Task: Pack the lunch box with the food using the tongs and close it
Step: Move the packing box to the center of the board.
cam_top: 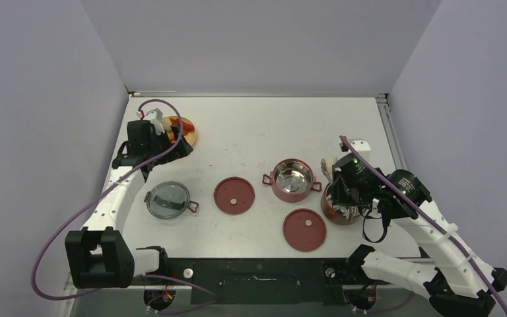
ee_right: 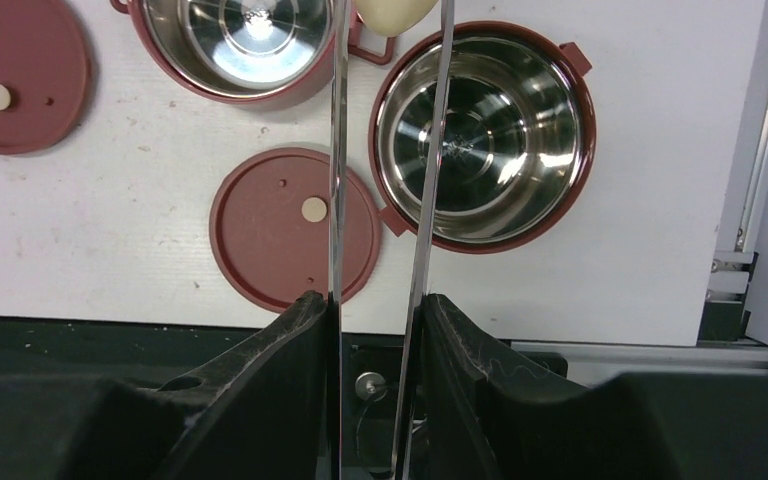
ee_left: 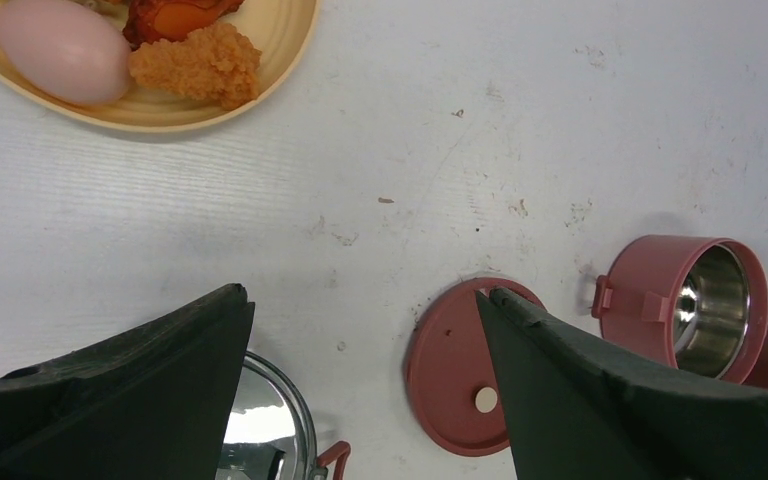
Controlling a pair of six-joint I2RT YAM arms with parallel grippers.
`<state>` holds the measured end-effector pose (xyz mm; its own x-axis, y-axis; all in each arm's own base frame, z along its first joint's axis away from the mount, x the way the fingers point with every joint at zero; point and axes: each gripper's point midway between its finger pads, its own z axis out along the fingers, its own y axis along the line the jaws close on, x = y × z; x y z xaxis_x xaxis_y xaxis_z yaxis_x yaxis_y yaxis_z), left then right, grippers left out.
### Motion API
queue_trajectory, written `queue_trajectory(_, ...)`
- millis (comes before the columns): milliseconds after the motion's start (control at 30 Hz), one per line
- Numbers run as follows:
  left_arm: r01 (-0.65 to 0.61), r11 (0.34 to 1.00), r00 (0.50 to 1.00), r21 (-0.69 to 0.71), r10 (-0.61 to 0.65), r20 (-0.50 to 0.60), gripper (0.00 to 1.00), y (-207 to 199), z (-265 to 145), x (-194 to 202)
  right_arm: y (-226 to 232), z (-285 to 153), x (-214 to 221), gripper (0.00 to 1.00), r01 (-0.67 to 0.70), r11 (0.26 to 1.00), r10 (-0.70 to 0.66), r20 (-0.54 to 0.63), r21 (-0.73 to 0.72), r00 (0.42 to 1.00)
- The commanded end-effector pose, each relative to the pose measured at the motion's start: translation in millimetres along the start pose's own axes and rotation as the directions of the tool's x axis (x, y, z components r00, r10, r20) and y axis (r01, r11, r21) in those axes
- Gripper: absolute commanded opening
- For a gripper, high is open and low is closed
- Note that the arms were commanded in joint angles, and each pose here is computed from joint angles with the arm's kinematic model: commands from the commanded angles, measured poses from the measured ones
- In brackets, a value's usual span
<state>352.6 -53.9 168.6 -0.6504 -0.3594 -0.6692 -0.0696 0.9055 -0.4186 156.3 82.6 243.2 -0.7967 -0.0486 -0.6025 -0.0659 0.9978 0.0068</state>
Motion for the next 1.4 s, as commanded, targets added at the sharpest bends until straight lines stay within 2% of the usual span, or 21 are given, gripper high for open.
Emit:
queue_trajectory(0,-0.078,0.996,0.997,0.041,0.078,0.015,0.86,-24,1,-6,-15,1,3,0.27,-0.024,0.998,0.023,0.027,0.053,0.999)
queue_trajectory(133,-0.151,0.981,0.988,0.120,0.154,-0.018,0.85,-67,4,13,-19,-1,-2,0.27,-0.041,0.997,0.037,0.057,0.071,0.998)
queue_trajectory(233,-0.134,0.952,0.989,0.274,0.145,-0.020,0.84,-126,-5,30,-24,-2,-10,0.27,-0.059,0.993,0.049,0.093,0.099,0.994)
queue_trajectory(467,-0.067,0.810,0.993,0.583,0.113,-0.042,0.84,-284,-28,84,-38,-4,-35,0.28,-0.122,0.973,0.082,0.203,0.196,0.976)
queue_trajectory(667,-0.088,0.723,0.975,0.686,0.203,-0.089,0.83,-375,-24,143,-33,-5,-59,0.28,-0.171,0.970,0.112,0.308,0.171,0.945)
queue_trajectory(833,-0.140,0.769,0.951,0.624,0.280,-0.132,0.84,-388,10,176,-31,-4,-64,0.28,-0.181,0.972,0.120,0.340,0.152,0.933)
queue_trajectory(1033,-0.137,0.766,0.934,0.629,0.311,-0.175,0.86,-399,28,200,-36,-9,-65,0.28,-0.190,0.969,0.124,0.357,0.156,0.926)
queue_trajectory(1367,-0.292,0.790,0.872,0.539,0.452,-0.190,0.89,-394,57,238,-34,-8,-66,0.28,-0.184,0.972,0.122,0.357,0.147,0.926)
